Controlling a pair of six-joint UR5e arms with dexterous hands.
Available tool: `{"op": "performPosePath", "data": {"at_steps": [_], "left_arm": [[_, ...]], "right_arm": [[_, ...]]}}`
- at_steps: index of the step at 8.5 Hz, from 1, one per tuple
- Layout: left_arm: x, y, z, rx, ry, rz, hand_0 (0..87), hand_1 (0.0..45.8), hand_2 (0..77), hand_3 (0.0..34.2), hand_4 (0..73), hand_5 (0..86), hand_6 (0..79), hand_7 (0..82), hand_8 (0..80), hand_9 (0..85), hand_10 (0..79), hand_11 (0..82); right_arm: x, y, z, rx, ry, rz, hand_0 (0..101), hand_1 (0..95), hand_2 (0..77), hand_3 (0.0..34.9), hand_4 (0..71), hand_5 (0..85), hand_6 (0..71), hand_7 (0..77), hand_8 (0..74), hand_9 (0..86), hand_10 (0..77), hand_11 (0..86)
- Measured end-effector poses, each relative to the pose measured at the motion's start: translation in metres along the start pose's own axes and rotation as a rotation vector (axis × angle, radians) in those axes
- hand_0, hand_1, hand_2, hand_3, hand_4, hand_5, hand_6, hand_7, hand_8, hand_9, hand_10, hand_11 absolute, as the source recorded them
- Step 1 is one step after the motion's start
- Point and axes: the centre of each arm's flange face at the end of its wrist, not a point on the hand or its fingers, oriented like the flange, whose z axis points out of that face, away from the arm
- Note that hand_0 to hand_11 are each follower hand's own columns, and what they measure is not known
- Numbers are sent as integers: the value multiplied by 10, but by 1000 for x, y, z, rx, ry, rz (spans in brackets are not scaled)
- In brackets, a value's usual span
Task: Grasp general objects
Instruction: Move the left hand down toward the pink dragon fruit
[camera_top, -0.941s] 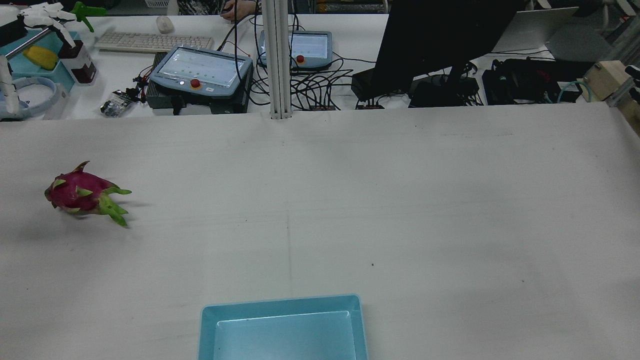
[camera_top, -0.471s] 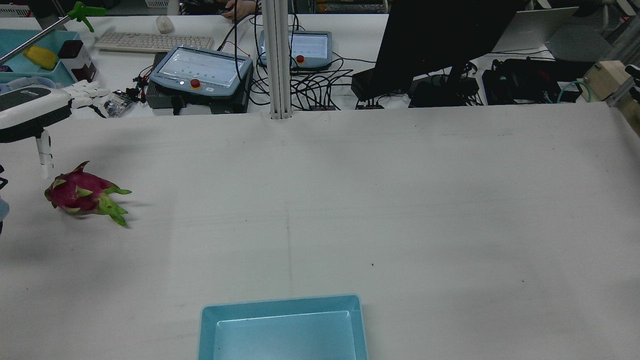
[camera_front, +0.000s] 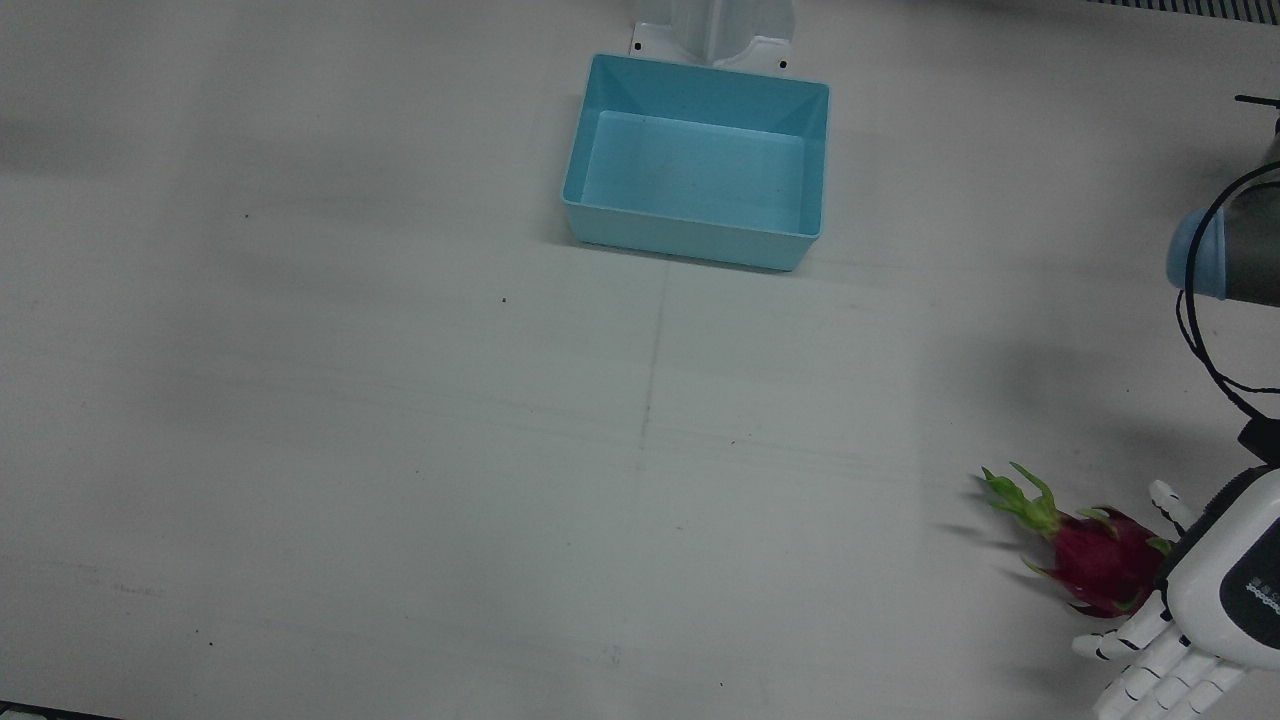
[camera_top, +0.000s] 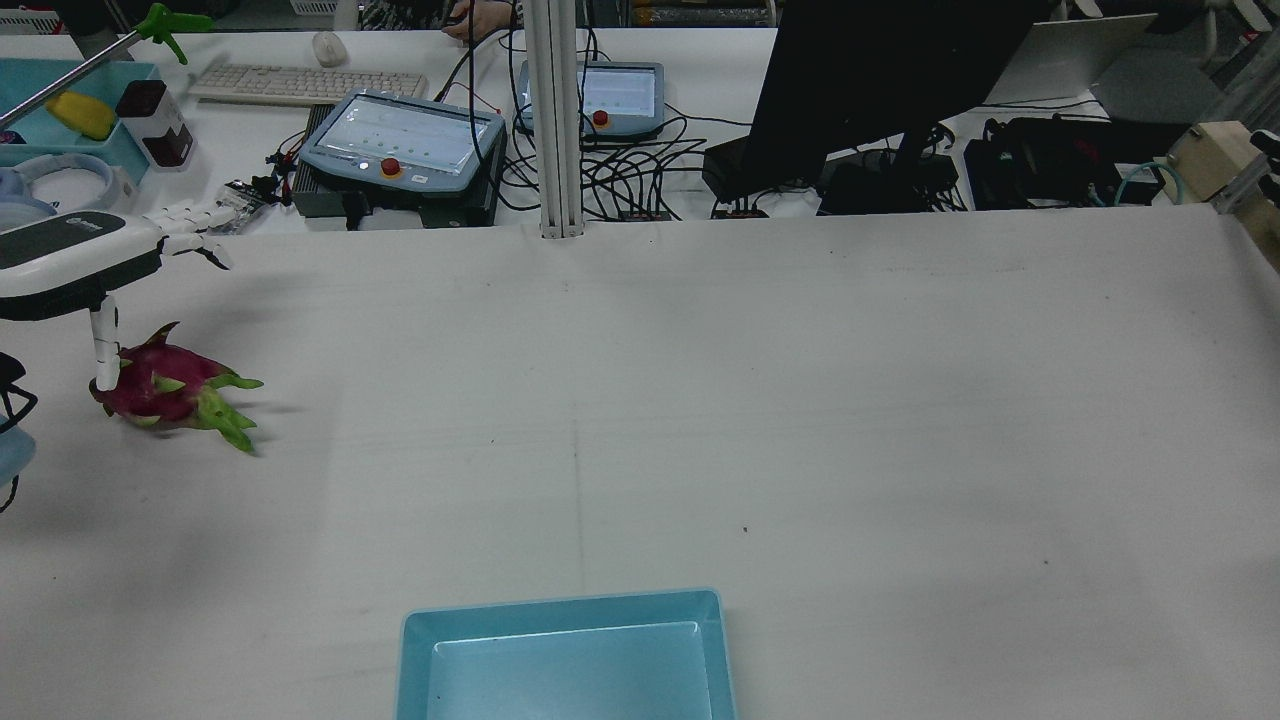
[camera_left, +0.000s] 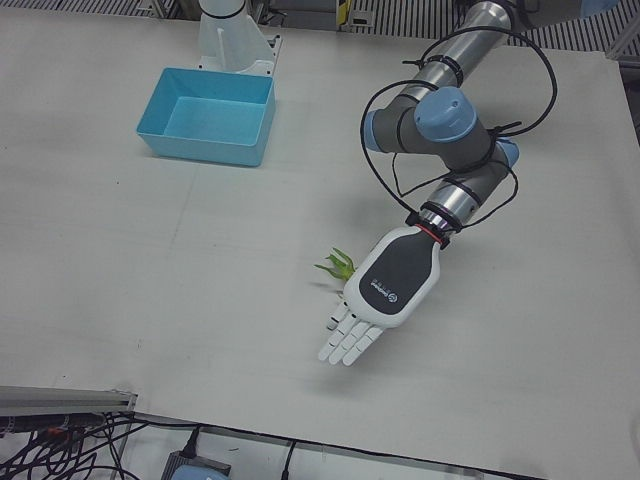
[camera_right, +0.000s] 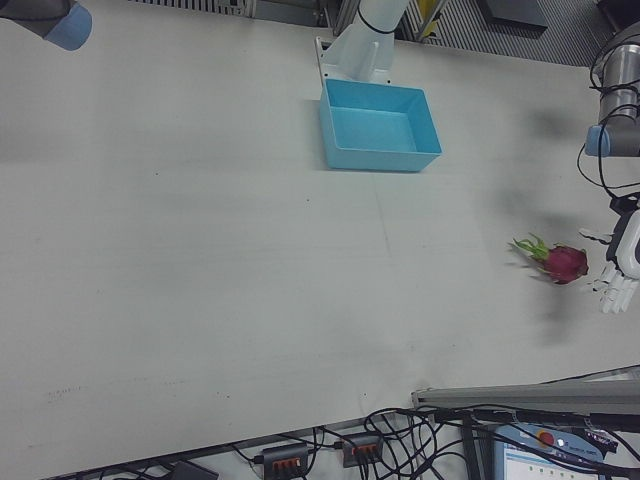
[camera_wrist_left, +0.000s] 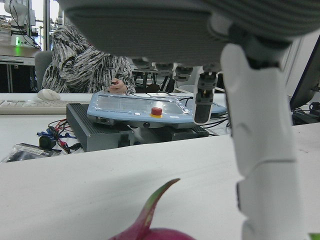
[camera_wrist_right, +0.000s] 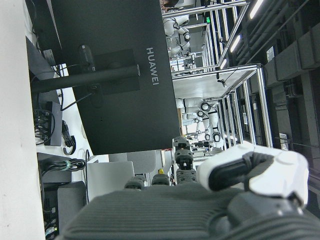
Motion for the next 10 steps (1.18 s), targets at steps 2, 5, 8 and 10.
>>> {"op": "performPosePath", "data": {"at_steps": [2, 5, 8, 10], "left_arm": [[-25, 4, -13, -1, -28, 45, 521, 0, 5, 0, 33, 289, 27, 54, 27, 22, 22, 22], [-41, 5, -20, 11, -51, 98, 520, 0, 5, 0, 33, 289, 33, 49, 33, 22, 22, 38], [-42, 26, -10, 14, -68, 108, 521, 0, 5, 0, 33, 289, 38, 44, 33, 22, 22, 38], [-44, 45, -4, 11, -78, 107, 519, 0, 5, 0, 33, 289, 38, 44, 38, 22, 22, 38]], "right_arm": [[0, 0, 0, 0, 0, 0, 0, 398, 774, 0, 0, 0, 0, 0, 0, 5, 0, 5], [0, 0, 0, 0, 0, 0, 0, 404, 774, 0, 0, 0, 0, 0, 0, 5, 0, 0], [0, 0, 0, 0, 0, 0, 0, 404, 774, 0, 0, 0, 0, 0, 0, 5, 0, 5], [0, 0, 0, 0, 0, 0, 0, 398, 774, 0, 0, 0, 0, 0, 0, 5, 0, 5]]}}
